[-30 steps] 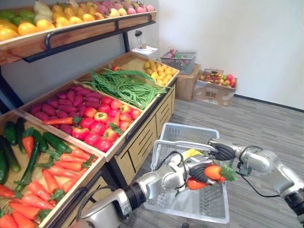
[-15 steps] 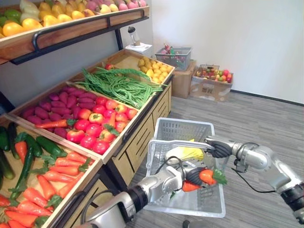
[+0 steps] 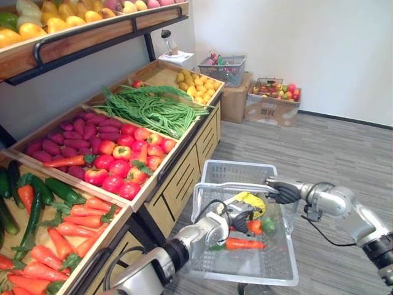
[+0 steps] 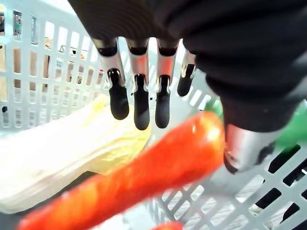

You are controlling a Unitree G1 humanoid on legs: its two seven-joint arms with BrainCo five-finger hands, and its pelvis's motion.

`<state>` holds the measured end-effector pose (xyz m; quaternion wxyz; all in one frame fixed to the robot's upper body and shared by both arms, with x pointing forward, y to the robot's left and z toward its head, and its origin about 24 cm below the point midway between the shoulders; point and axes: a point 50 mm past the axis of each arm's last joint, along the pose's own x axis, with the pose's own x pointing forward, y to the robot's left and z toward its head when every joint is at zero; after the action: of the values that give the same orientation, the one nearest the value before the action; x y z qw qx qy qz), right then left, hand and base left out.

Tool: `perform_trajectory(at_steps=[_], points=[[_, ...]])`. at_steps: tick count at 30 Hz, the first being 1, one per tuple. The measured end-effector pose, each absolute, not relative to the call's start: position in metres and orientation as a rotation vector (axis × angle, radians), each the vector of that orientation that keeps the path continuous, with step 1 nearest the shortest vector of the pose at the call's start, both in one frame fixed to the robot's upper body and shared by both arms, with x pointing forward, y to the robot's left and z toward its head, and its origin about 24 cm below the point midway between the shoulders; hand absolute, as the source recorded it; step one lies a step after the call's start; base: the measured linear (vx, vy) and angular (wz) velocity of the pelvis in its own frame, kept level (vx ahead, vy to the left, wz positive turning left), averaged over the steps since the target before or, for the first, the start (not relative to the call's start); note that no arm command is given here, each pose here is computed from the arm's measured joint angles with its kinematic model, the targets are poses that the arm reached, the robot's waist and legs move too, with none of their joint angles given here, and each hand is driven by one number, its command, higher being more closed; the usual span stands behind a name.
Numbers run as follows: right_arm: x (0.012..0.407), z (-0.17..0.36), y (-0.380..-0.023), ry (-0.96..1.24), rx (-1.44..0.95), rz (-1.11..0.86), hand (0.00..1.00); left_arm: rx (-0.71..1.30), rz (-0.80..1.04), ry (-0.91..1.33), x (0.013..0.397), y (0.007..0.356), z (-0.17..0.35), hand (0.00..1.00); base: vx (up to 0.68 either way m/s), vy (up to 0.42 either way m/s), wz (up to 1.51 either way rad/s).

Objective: Pick vegetable in the basket

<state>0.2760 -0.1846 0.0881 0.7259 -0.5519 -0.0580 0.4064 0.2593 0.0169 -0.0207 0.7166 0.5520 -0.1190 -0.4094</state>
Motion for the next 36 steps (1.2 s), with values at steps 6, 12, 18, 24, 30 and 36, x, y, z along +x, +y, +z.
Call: perform_trajectory(at_steps=[6,12,18,24,30,36], points=[[0.276,0.086,-0.186,-0.105,-1.219,0.912,1.0,1.233,-0.877,-0.247,0.264,0.021,-0.019,0.0,-0.03,0.034,-0.01],[0.276,0.083,-0.189,-0.059,-1.216,0.912,1.0,1.254,-0.878,-0.276,0.263,0.019,-0.018,0.0,0.0,0.0,0.01],[0.273,0.066,-0.201,0.056,-1.139,0.828,1.0,1.146,-0.905,-0.493,0.247,0.0,0.016,0.0,-0.01,0.014,0.23],[0.263,0.015,-0.223,0.334,-1.007,0.649,1.0,0.829,-1.003,-0.559,0.204,-0.003,0.042,0.0,-0.03,0.027,0.48],[0.232,-0.029,-0.264,0.577,-0.824,0.394,1.0,0.68,-1.012,-0.55,0.18,0.02,0.051,0.0,-0.01,0.028,0.62],[0.183,-0.071,-0.316,0.821,-0.596,0.055,1.0,0.689,-0.862,-0.504,0.185,0.056,0.054,0.0,-0.02,0.006,0.62]])
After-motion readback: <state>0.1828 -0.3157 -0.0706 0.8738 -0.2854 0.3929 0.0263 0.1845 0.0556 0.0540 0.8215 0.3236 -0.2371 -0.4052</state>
